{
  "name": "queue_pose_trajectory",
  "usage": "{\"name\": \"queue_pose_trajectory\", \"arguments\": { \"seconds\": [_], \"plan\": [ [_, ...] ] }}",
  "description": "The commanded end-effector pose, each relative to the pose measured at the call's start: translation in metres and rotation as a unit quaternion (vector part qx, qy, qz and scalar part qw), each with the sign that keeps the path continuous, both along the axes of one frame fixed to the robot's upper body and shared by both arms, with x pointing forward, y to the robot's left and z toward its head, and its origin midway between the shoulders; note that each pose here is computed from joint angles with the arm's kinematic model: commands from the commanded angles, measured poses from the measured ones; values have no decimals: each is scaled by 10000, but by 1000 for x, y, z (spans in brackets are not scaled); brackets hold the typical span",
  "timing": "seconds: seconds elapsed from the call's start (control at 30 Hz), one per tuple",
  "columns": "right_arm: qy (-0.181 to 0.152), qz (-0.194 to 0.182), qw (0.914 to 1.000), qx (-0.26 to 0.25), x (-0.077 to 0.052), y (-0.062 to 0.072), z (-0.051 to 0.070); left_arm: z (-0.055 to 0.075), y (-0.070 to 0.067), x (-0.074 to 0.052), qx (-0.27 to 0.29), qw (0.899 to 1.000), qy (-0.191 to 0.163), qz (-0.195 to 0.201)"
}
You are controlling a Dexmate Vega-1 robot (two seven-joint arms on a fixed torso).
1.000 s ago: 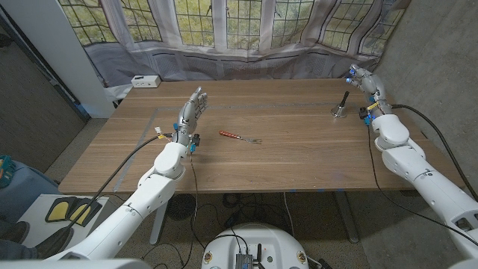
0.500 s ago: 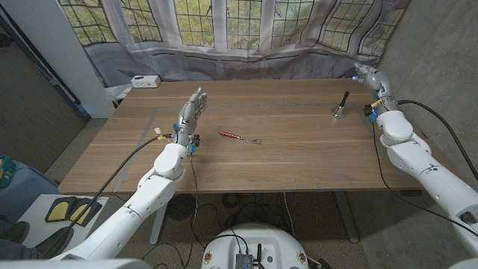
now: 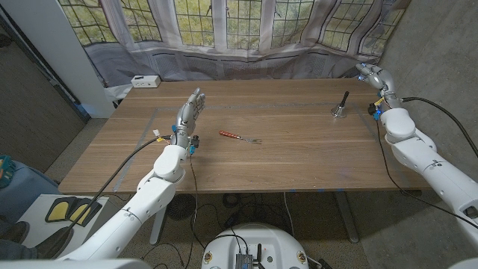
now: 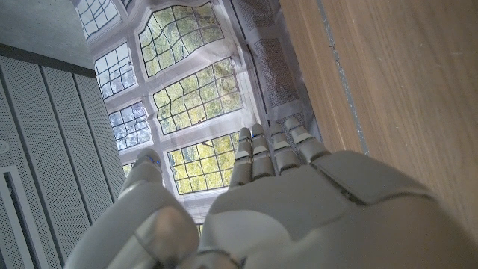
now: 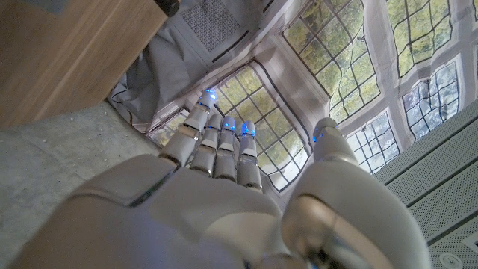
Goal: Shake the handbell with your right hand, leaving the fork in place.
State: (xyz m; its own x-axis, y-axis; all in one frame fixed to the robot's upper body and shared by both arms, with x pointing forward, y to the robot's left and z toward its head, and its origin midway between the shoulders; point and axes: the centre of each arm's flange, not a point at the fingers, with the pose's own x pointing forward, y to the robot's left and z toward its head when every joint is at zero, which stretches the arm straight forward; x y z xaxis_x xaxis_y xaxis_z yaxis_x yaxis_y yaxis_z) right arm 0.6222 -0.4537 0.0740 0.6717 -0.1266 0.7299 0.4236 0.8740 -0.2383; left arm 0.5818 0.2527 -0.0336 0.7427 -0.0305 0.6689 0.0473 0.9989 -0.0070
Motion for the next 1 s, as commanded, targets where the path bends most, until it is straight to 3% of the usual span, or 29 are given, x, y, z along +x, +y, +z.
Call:
{"name": "queue_pose_trajectory", "arguments": {
  "seconds": [0.03,0.6,1.0],
  "plan": [
    [209,-487,9982,-291,0,-11,5,-2,-2,-1,-25,10000,3,23],
    [759,-1029,9884,-815,1,-11,17,-2,-4,-3,-54,9998,-152,132],
    [1238,-1427,9709,-1474,2,-1,29,-3,-1,-5,-82,9998,-157,102]
  ]
}}
